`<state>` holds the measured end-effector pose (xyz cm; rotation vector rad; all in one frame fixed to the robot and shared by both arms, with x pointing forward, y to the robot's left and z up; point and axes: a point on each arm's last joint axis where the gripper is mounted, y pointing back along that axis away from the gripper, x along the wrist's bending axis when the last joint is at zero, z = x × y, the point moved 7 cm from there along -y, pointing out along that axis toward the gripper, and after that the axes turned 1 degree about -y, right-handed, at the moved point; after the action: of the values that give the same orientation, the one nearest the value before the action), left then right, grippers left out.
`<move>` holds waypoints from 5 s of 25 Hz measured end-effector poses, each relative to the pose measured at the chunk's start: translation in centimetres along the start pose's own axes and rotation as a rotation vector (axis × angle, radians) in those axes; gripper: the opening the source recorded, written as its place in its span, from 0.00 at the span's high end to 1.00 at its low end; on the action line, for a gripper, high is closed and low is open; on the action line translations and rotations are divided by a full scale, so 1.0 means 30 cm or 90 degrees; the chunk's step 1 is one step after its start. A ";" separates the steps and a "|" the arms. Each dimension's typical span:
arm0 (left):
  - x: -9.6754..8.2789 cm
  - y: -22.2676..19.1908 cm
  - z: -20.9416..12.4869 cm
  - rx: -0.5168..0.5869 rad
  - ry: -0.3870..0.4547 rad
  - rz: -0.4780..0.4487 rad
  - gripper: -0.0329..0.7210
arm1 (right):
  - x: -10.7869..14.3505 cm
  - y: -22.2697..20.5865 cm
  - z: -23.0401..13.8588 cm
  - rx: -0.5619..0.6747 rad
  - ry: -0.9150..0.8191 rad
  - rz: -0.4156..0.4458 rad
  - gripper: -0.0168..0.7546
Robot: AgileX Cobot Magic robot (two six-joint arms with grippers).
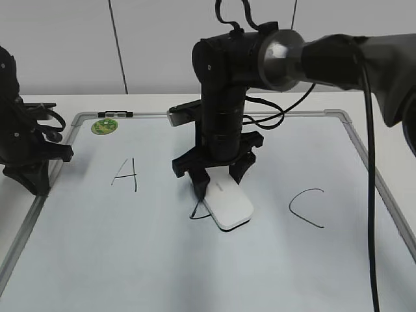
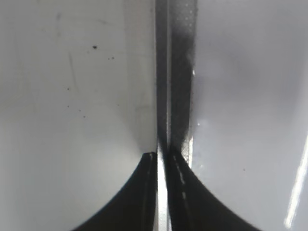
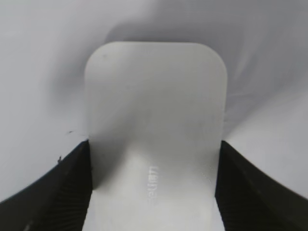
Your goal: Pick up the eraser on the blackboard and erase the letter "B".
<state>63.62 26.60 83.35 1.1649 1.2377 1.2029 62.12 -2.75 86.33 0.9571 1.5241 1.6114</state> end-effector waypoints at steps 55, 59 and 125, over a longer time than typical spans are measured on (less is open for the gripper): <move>0.001 0.000 0.000 0.000 0.003 -0.002 0.91 | -0.775 0.273 -0.223 -0.053 -0.300 -0.074 0.31; 0.001 0.000 0.000 0.000 0.003 -0.002 0.91 | -0.823 0.272 -0.245 -0.057 -0.316 -0.051 0.31; -0.014 0.354 0.045 -0.115 -0.010 -0.008 0.11 | -0.842 0.435 -0.231 -0.154 -0.346 -0.018 0.15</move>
<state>64.90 26.60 93.99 1.0303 1.0991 1.2670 67.92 -28.94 98.07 1.1137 0.9451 1.3308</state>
